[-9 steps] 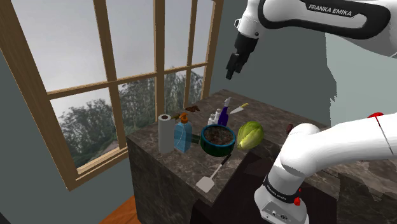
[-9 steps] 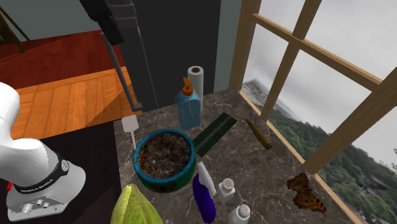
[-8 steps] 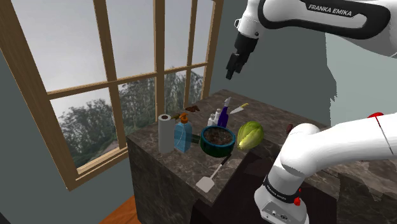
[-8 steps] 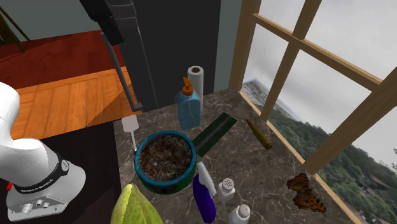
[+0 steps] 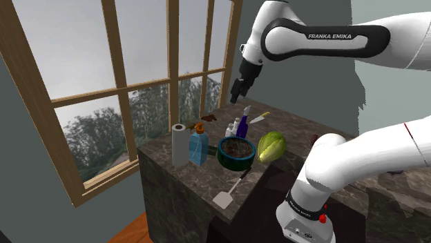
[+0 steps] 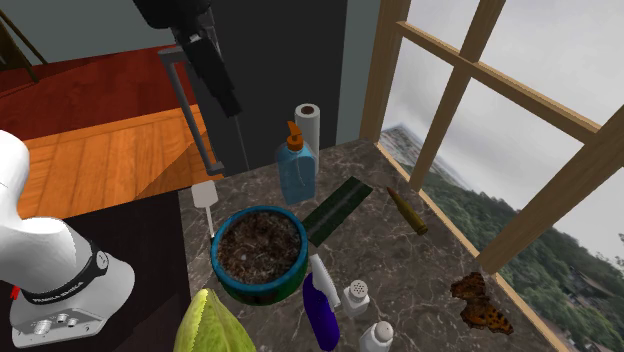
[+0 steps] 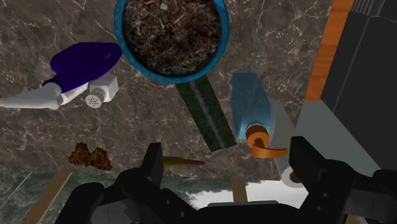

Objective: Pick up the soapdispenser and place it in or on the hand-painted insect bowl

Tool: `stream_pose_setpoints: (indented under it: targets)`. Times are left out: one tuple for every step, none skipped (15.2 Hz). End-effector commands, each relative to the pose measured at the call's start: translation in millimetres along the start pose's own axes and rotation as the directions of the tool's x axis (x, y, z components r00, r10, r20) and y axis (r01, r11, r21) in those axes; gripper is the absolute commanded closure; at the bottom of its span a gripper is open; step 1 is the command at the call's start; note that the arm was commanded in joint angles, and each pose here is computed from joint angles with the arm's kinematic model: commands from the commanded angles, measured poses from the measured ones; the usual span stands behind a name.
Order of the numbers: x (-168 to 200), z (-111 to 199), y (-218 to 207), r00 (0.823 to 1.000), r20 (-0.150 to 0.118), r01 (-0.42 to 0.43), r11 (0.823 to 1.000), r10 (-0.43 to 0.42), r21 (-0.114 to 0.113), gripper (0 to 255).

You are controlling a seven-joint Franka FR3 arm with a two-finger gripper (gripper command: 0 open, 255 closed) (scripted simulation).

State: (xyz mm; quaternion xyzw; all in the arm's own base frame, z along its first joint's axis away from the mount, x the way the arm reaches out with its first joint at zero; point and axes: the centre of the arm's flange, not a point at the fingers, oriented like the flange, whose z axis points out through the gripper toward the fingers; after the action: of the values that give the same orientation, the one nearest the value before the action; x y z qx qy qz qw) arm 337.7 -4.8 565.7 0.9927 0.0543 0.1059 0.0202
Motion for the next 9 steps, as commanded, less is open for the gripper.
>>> stream_pose_setpoints:
  targets:
    - [3.9, 27.8, -2.8, 1.0, -0.009, 0.002, 1.0, -0.002, 0.017, 0]
    - [6.5, 40.0, -5.4, 1.0, -0.012, 0.003, 1.0, -0.003, 0.025, 0]
    - [9.3, 52.2, -8.2, 1.0, -0.016, 0.004, 0.999, -0.004, 0.034, 0]
    - [12.0, 64.3, -11.0, 1.0, -0.019, 0.005, 0.999, -0.005, 0.042, 0]
    - [14.8, 76.5, -14.0, 1.0, -0.022, 0.007, 0.999, -0.006, 0.05, 0]
    - [17.7, 88.5, -17.0, 1.0, -0.026, 0.008, 0.998, -0.006, 0.059, 0]
    - [20.6, 100.6, -20.2, 1.0, -0.029, 0.009, 0.998, -0.007, 0.067, 0]
    - [23.5, 112.6, -23.4, 0.999, -0.033, 0.011, 0.997, -0.008, 0.076, 0]
    - [26.4, 124.6, -26.8, 0.999, -0.036, 0.012, 0.996, -0.009, 0.084, 0]
